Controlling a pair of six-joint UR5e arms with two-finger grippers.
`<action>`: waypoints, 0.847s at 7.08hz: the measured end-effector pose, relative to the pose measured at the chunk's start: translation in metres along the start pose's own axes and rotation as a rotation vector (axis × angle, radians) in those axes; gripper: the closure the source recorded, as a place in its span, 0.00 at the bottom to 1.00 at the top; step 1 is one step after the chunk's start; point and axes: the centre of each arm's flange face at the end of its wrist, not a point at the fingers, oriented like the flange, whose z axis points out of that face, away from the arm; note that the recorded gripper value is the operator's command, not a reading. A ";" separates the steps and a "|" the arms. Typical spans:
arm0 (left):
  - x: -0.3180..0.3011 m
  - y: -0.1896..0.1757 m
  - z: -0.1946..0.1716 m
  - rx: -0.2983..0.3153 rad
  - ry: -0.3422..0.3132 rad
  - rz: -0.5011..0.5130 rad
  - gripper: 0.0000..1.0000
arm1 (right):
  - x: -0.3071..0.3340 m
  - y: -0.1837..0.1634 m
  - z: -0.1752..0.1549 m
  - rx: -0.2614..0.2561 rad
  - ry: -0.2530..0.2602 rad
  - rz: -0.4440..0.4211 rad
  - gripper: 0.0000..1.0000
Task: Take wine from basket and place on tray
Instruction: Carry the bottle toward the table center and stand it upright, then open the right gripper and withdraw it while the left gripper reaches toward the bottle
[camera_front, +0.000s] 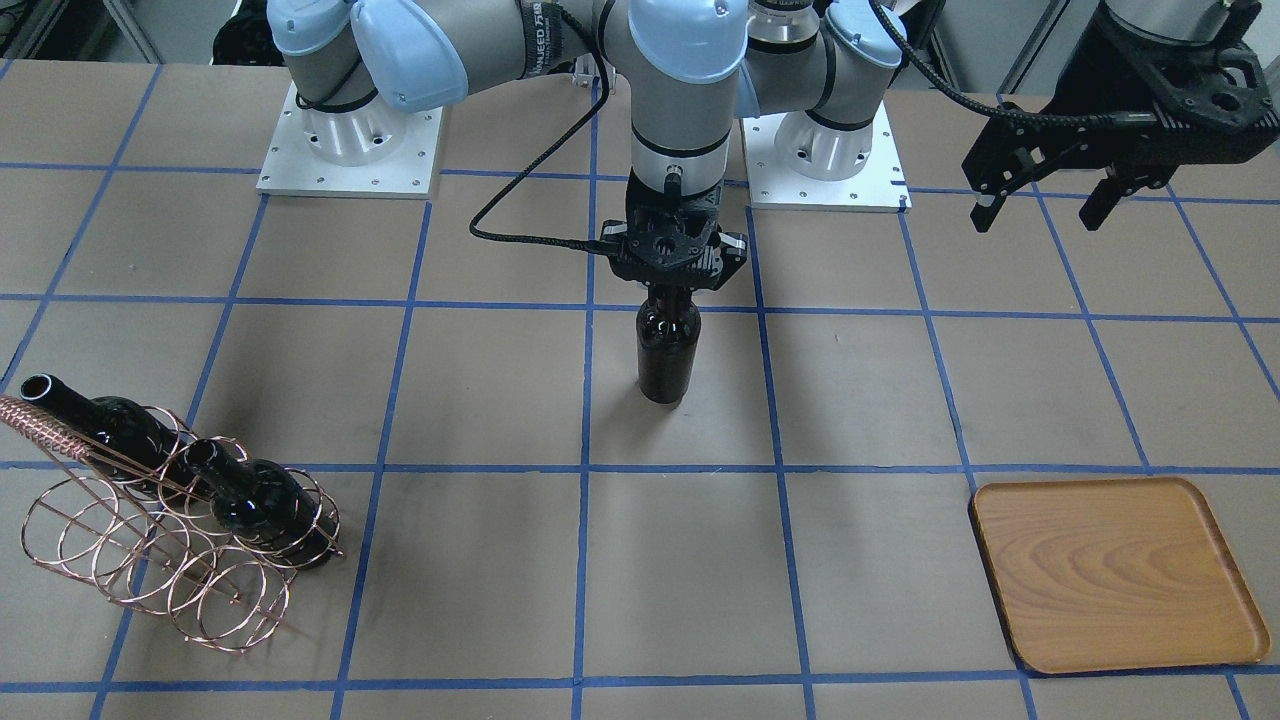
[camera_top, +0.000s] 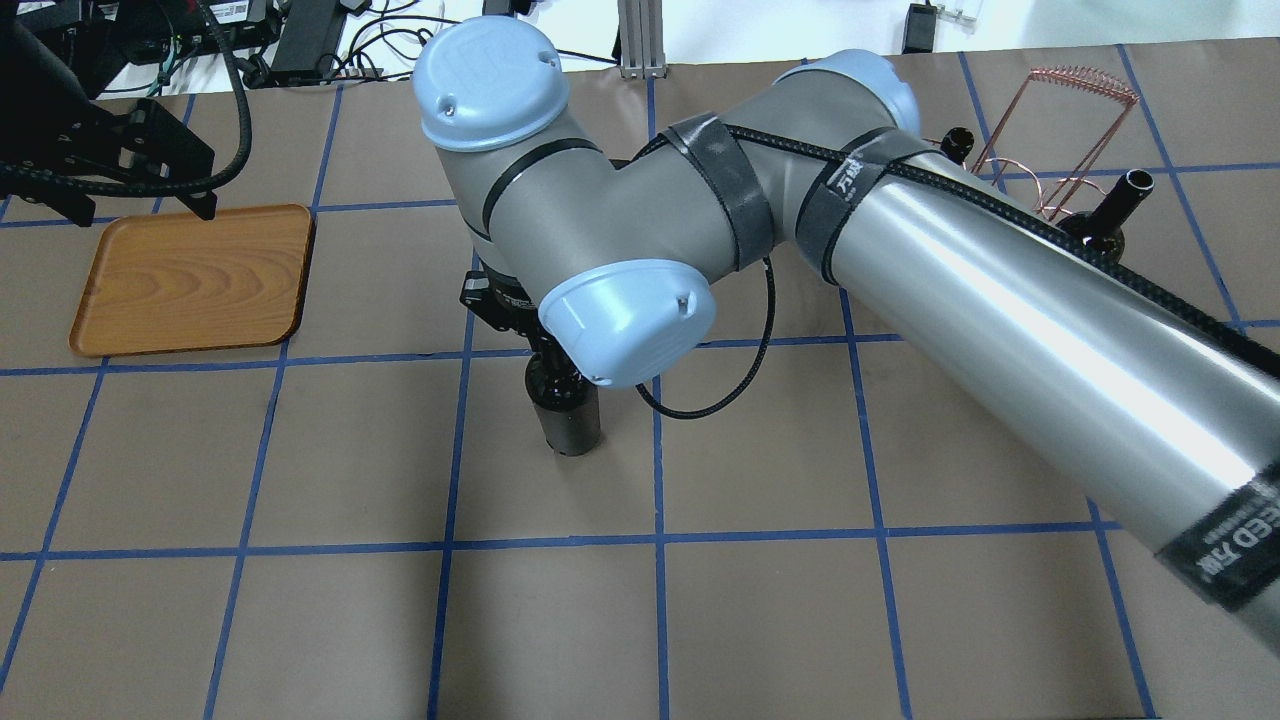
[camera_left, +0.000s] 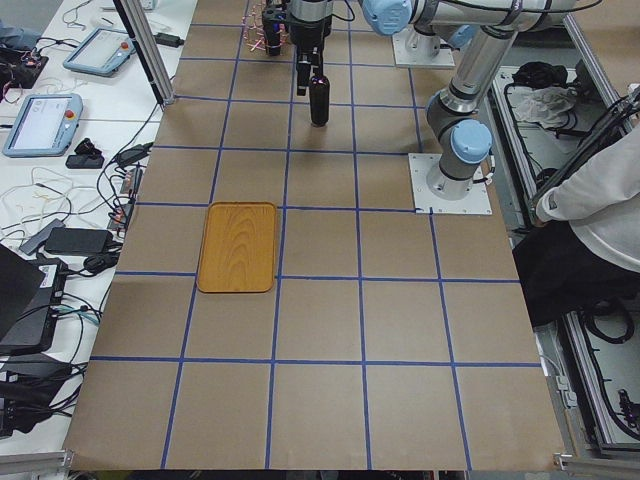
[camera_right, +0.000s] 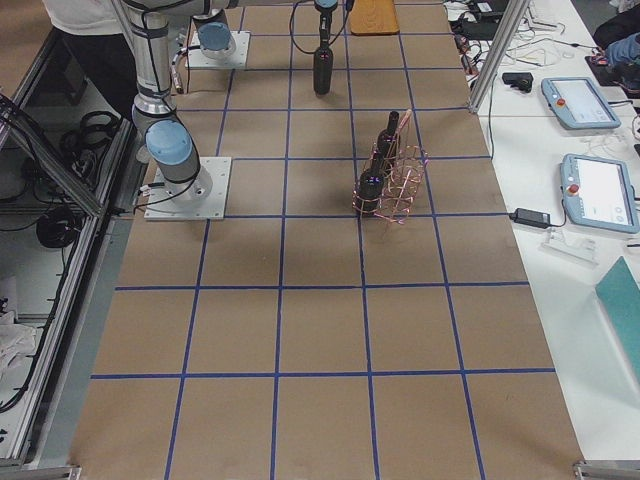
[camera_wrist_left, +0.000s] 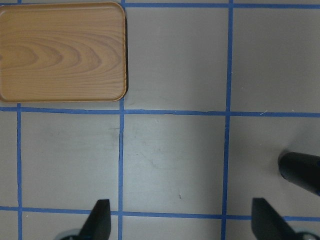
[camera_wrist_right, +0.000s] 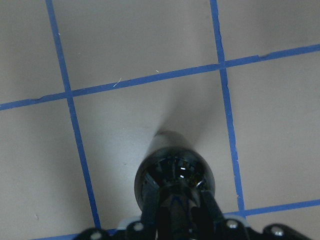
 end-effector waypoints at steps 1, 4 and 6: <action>0.000 0.000 0.000 0.000 0.001 0.000 0.00 | -0.001 -0.001 0.004 -0.005 0.004 -0.002 0.00; -0.001 0.000 0.000 -0.001 0.001 -0.002 0.00 | -0.001 -0.002 -0.004 0.005 -0.009 0.003 0.00; 0.000 0.001 -0.001 -0.001 -0.001 -0.001 0.00 | 0.008 -0.010 -0.033 0.039 -0.036 0.025 0.00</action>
